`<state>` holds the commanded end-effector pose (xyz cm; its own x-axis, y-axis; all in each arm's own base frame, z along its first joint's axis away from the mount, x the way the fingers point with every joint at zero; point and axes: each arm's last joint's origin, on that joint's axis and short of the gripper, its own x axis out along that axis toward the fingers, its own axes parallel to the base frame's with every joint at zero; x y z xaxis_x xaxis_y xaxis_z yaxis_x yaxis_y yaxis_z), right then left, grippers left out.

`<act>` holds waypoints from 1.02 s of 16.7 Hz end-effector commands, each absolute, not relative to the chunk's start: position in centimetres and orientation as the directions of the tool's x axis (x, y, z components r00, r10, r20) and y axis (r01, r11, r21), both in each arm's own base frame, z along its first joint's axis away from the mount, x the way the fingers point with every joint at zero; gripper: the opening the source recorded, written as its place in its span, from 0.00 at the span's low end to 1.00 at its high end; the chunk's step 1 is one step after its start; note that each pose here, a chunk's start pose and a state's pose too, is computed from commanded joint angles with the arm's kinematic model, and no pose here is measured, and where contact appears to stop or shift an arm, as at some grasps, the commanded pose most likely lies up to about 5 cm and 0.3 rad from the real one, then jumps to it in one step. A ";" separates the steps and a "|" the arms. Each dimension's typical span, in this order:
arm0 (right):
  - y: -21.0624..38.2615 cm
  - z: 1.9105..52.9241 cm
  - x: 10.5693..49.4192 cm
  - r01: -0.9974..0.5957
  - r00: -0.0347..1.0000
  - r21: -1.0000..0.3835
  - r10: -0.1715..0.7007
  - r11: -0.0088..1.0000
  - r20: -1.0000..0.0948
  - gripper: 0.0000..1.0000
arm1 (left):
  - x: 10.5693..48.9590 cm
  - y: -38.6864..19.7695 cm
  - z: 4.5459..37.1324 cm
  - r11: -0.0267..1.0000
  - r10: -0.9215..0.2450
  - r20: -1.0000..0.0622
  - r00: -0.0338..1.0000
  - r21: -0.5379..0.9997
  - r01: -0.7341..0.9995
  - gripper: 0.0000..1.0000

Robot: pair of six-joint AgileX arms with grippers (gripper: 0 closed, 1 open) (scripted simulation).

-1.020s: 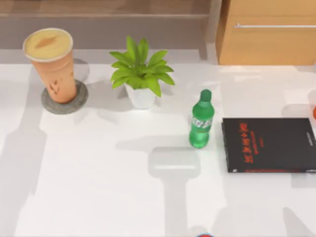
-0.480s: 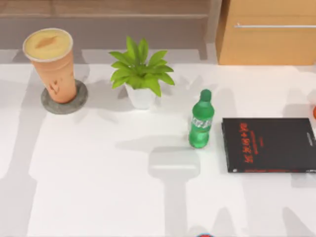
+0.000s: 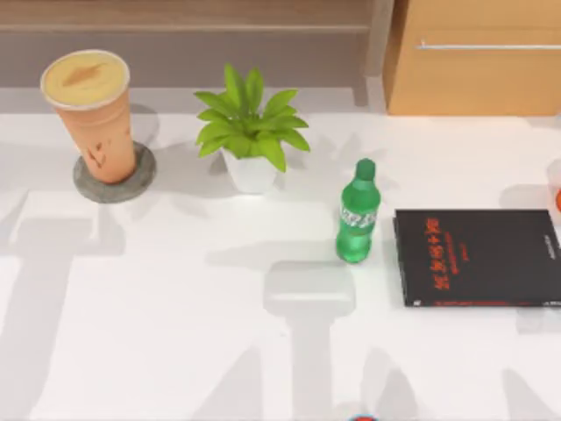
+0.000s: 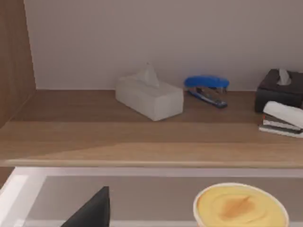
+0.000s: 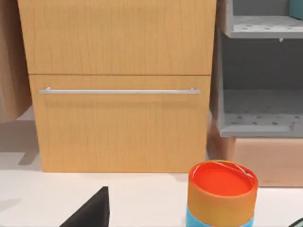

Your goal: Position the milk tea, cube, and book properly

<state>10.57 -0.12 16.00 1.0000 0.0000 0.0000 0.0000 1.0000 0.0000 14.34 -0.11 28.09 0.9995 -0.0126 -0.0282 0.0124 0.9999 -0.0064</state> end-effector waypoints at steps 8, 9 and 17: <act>-0.1 16.0 10.6 0.000 1.000 0.000 0.000 1.000 0.000 1.00 | 10.6 -0.1 16.5 1.000 -0.001 -0.003 1.000 0.000 0.001 1.00; -0.1 16.0 10.6 0.000 1.000 0.000 0.000 1.000 0.000 1.00 | 10.6 -0.1 16.1 1.000 0.000 -0.001 1.000 0.000 0.000 1.00; -0.2 17.0 10.6 -0.002 1.000 0.000 0.002 1.000 0.016 1.00 | 10.6 -0.1 16.0 1.000 0.000 0.000 1.000 0.000 0.000 1.00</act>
<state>10.58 -0.17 16.96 0.9999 0.0021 0.0161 -0.0021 1.0000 -0.0005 10.57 -0.12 16.00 1.0000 0.0000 0.0000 0.0000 1.0000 0.0000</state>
